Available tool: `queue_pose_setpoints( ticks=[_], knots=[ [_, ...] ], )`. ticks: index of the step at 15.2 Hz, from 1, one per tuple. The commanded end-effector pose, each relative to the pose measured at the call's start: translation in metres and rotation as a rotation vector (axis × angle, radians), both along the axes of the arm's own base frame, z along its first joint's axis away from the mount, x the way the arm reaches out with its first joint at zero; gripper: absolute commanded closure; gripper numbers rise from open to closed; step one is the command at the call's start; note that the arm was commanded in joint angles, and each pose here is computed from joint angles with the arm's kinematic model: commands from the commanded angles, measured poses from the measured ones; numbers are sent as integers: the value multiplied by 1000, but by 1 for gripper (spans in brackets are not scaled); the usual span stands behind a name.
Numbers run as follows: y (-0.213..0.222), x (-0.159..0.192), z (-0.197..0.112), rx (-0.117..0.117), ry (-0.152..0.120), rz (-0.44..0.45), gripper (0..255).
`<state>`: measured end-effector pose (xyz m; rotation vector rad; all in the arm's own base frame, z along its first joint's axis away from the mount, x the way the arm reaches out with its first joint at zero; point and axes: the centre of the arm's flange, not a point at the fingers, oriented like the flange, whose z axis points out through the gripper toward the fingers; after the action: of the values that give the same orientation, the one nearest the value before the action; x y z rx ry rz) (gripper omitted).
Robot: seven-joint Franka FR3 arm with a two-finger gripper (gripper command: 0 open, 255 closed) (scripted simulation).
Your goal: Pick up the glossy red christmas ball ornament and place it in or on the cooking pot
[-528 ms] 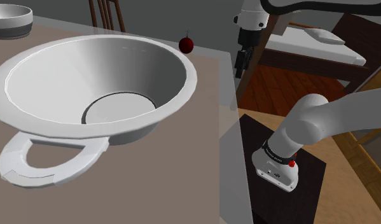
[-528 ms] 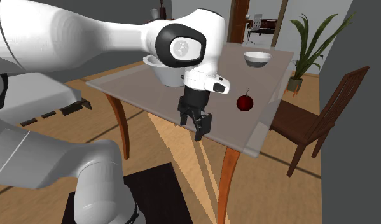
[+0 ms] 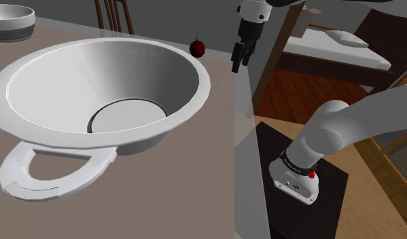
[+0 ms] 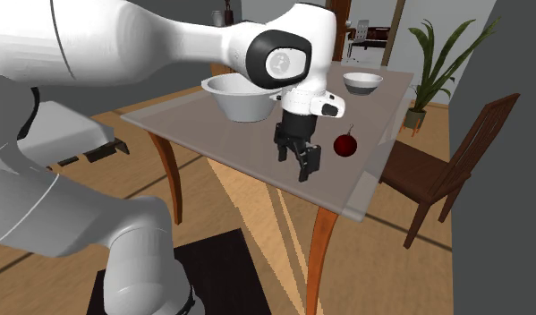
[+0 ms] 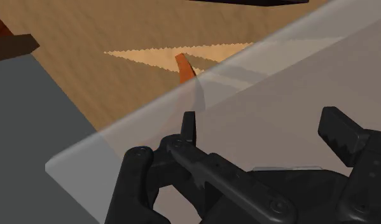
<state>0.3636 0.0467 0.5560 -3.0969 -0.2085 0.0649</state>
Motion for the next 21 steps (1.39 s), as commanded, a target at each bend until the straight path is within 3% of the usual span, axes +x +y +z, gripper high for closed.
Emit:
queue_pose_setpoints(
  ticks=[1, 13, 21],
  knots=[
    [3, 19, 2, 16, -42, -17, 0],
    [13, 126, 50, 111, -279, -116, 0],
    [19, 135, 12, 111, -279, -116, 0]
  ],
)
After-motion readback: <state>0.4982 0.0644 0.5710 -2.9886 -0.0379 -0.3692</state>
